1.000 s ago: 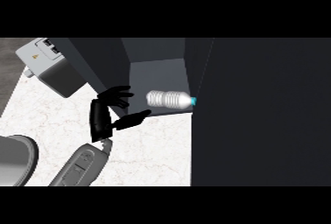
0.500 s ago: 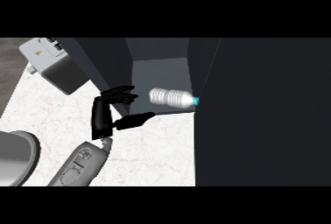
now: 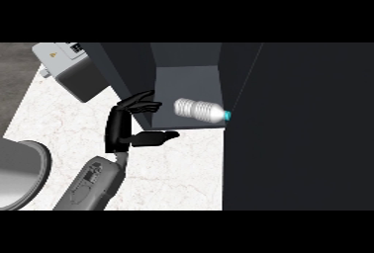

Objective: Pick up the bottled water, place it into the cabinet and close the cabinet

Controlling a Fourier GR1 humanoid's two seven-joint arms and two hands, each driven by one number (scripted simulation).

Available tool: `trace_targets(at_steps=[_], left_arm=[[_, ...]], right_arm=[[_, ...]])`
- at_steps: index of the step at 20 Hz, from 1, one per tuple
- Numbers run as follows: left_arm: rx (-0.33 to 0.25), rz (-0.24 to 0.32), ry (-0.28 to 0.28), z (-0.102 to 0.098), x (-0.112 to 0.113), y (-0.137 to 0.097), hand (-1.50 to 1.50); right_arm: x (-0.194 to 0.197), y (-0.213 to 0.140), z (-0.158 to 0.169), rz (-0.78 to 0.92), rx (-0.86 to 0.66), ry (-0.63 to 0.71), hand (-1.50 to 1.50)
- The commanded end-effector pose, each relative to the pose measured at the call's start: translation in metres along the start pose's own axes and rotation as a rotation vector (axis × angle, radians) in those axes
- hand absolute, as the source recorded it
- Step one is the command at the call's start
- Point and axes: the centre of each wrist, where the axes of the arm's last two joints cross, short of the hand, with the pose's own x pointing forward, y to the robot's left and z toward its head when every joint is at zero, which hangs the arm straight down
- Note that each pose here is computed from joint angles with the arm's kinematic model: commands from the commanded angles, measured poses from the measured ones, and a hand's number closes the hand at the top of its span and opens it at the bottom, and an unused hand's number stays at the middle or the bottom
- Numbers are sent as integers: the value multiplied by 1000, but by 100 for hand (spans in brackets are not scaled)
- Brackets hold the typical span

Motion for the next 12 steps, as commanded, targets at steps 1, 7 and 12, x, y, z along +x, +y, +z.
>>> trace_targets(at_steps=[1, 7, 12], left_arm=[[-1, 140, -130, -62, 40, -7, -150], [-73, 204, -137, -39, 36, -17, -150], [-100, 283, -120, -25, 55, -6, -150]], right_arm=[[-8, 4, 0, 13, -17, -3, -150], [7, -6, -2, 14, -42, -20, -150], [-2, 9, 7, 12, -46, -1, -150]])
